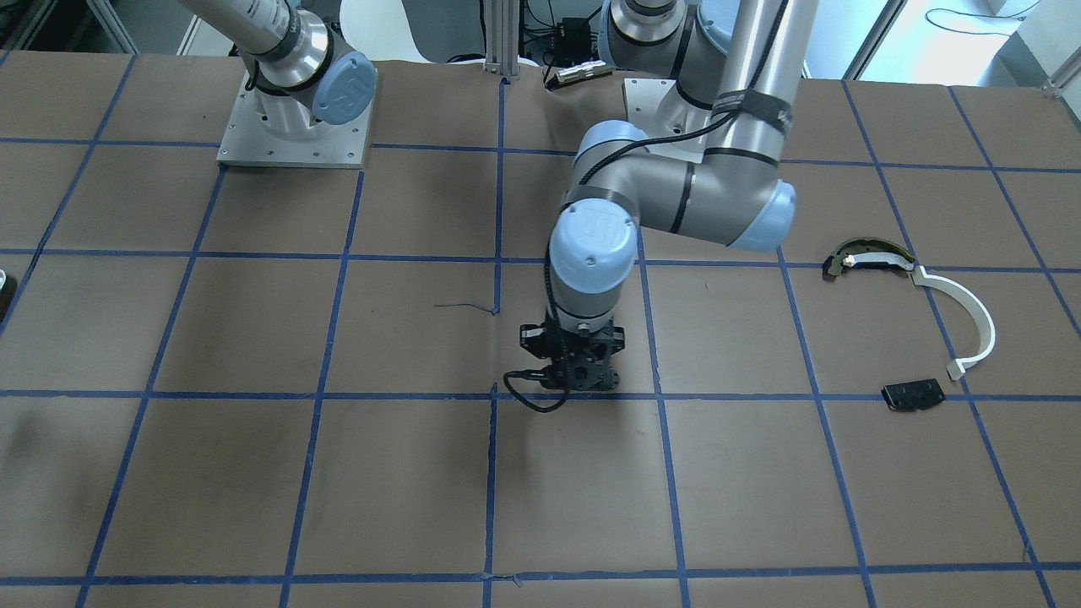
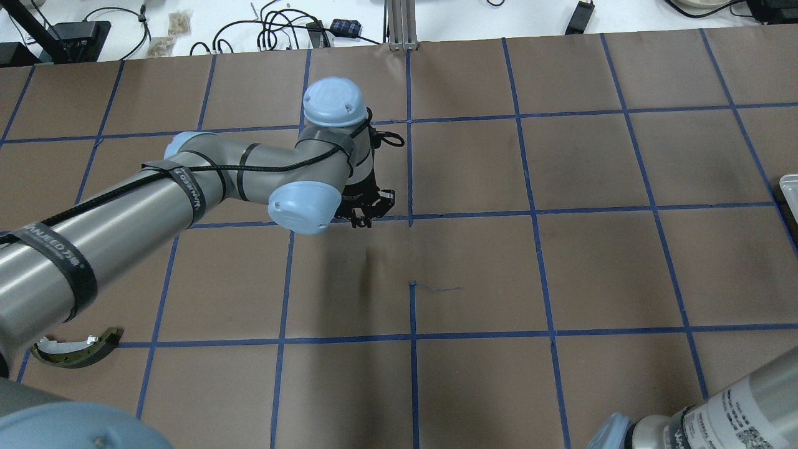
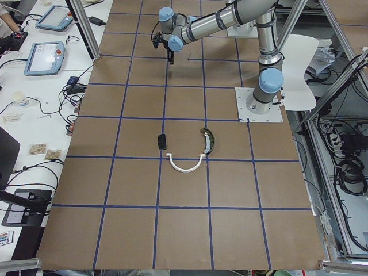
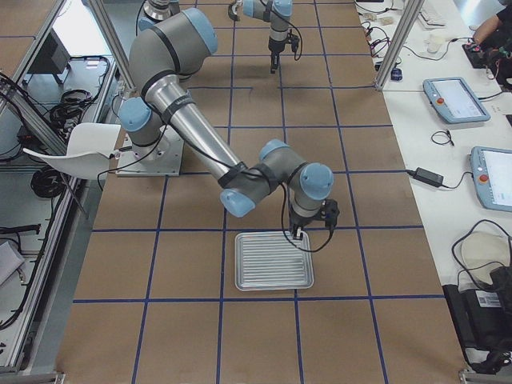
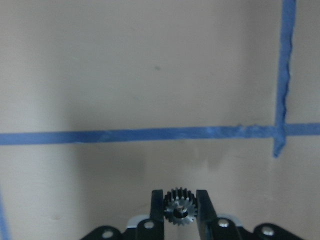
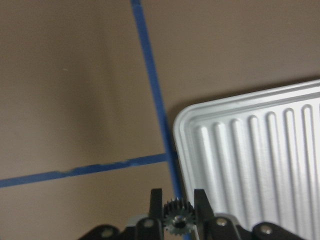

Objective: Place bearing gear from tray to pile

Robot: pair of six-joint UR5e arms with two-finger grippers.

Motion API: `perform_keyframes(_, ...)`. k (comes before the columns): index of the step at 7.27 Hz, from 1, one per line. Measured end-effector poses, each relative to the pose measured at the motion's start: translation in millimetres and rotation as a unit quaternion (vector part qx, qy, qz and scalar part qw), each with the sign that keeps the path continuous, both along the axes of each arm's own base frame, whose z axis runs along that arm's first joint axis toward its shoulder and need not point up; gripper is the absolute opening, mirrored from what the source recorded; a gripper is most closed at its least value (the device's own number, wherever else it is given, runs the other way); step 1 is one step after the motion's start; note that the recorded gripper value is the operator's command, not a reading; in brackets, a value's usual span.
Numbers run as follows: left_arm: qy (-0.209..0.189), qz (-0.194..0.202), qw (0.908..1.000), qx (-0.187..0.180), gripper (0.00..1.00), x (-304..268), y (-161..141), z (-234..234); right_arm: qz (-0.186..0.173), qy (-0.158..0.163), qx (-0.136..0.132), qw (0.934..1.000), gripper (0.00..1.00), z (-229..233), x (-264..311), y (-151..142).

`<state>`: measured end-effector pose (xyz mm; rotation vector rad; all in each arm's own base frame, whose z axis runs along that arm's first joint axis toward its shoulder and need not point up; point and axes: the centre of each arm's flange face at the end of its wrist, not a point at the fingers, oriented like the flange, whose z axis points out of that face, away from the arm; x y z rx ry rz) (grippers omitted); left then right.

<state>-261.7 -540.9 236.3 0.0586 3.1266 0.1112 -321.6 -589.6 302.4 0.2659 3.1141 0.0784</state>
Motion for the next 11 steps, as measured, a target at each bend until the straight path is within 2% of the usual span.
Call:
perform_keyframes(2, 0.001, -0.05, 0.9986, 0.02, 0.0, 111.4, -13.0, 43.8, -0.054, -0.035, 0.009, 0.9979, 0.0, 18.0, 158.9, -45.2)
perform_keyframes(4, -0.007, -0.107, 0.9932, 0.043, 0.0, 239.5, -4.7, 52.5, -0.097, -0.045, 0.031, 0.9938, 0.0, 13.8, 352.9, -58.5)
perform_keyframes(6, 0.02, -0.108, 0.9923, 0.058, 0.0, 357.5, 16.8, 32.0, -0.115, -0.057, 0.049, 0.9905, 0.0, 9.5, 514.2, -31.1)
perform_keyframes(8, 0.051, -0.094, 0.9932, 0.046, 0.0, 420.3, 28.3, 10.0, -0.115, -0.056, 0.072, 0.9892, 0.0, -14.5, 609.5, 6.6)
perform_keyframes(9, 0.055, -0.091, 0.9934, 0.042, 0.0, 434.8, 28.3, -1.5, -0.106, -0.057, 0.069, 0.9903, 0.0, -39.9, 643.8, 24.2)
perform_keyframes(10, 0.058, -0.086, 0.9936, 0.043, 0.3, 445.7, 28.9, -12.2, -0.106, -0.059, 0.059, 0.9909, 0.0, -68.0, 665.6, 39.4)
perform_keyframes(11, 0.06, -0.079, 0.994, 0.046, 0.65, 454.3, 29.5, -20.7, -0.109, -0.059, 0.057, 0.9906, 0.0, -92.4, 673.4, 52.5)
